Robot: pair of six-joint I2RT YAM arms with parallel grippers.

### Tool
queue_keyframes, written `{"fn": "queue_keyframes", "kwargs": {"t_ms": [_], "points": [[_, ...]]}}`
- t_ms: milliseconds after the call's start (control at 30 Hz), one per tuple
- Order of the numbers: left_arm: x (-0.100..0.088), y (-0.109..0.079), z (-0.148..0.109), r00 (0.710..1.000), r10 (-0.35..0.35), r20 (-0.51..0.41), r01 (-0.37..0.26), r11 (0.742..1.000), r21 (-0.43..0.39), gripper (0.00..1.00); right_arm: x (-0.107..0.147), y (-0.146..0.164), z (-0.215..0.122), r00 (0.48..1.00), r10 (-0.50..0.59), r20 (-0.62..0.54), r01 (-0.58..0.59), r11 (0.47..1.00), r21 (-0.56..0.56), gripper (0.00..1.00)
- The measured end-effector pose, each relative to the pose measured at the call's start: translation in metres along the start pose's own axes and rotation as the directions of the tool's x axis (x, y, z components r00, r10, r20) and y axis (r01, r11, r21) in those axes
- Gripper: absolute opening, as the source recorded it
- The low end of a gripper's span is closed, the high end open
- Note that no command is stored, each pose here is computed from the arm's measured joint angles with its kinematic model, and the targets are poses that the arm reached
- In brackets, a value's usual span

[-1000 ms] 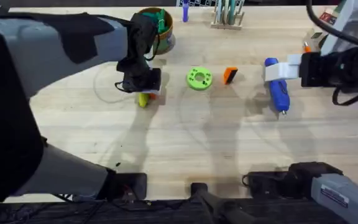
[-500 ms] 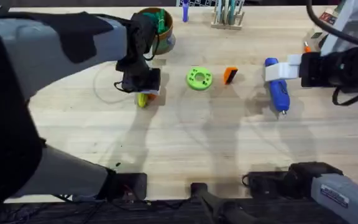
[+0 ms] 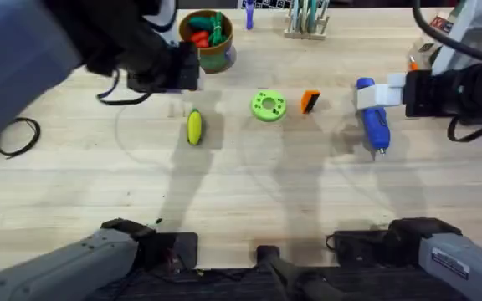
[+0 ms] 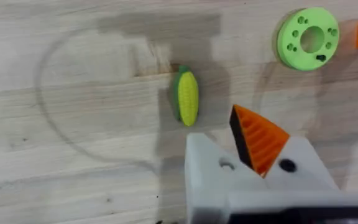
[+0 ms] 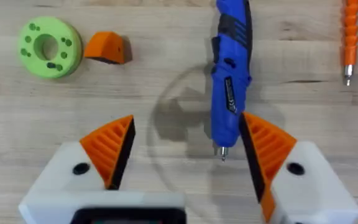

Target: Pick up the gripper from the table and insert it into the empty holder that is missing its gripper. Then pick up a screw, insert it into the mounting hole, and use the screwdriver to tighten it. Finally, clean up the table by picking up the vegetable and placing it into the bucket.

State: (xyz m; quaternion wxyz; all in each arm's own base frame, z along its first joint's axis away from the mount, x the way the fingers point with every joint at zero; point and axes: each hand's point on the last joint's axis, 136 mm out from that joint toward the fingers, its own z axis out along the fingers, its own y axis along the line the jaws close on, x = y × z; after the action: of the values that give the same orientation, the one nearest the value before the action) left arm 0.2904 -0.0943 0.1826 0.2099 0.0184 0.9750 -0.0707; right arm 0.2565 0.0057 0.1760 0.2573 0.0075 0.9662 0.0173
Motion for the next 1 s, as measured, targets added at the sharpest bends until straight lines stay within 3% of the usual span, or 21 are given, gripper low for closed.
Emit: {"fn": "queue_keyframes", "kwargs": {"t_ms": [300,600,800,1000], "points": [[0.001,0.002,-0.039,0.994,0.0,0.106,-0.002,1.0,0.014,0.012,0.0,0.0,0.0,1.0,0.0,0.0,0.0,1.0,0.0,0.992],[0.001,0.005,-0.046,0.992,0.003,0.13,-0.004,1.0,0.004,0.036,0.001,0.0,0.0,1.0,0.0,-0.005,0.0,1.0,0.0,0.992],[0.003,0.007,-0.045,0.992,-0.002,0.122,0.003,1.0,-0.008,0.937,0.001,0.0,0.0,1.0,0.0,-0.005,0.0,1.0,0.0,0.992],[0.004,0.007,-0.045,0.993,-0.003,0.12,0.004,1.0,-0.008,0.985,0.001,0.0,0.0,1.0,0.0,-0.005,0.0,1.0,0.0,0.991]]}}
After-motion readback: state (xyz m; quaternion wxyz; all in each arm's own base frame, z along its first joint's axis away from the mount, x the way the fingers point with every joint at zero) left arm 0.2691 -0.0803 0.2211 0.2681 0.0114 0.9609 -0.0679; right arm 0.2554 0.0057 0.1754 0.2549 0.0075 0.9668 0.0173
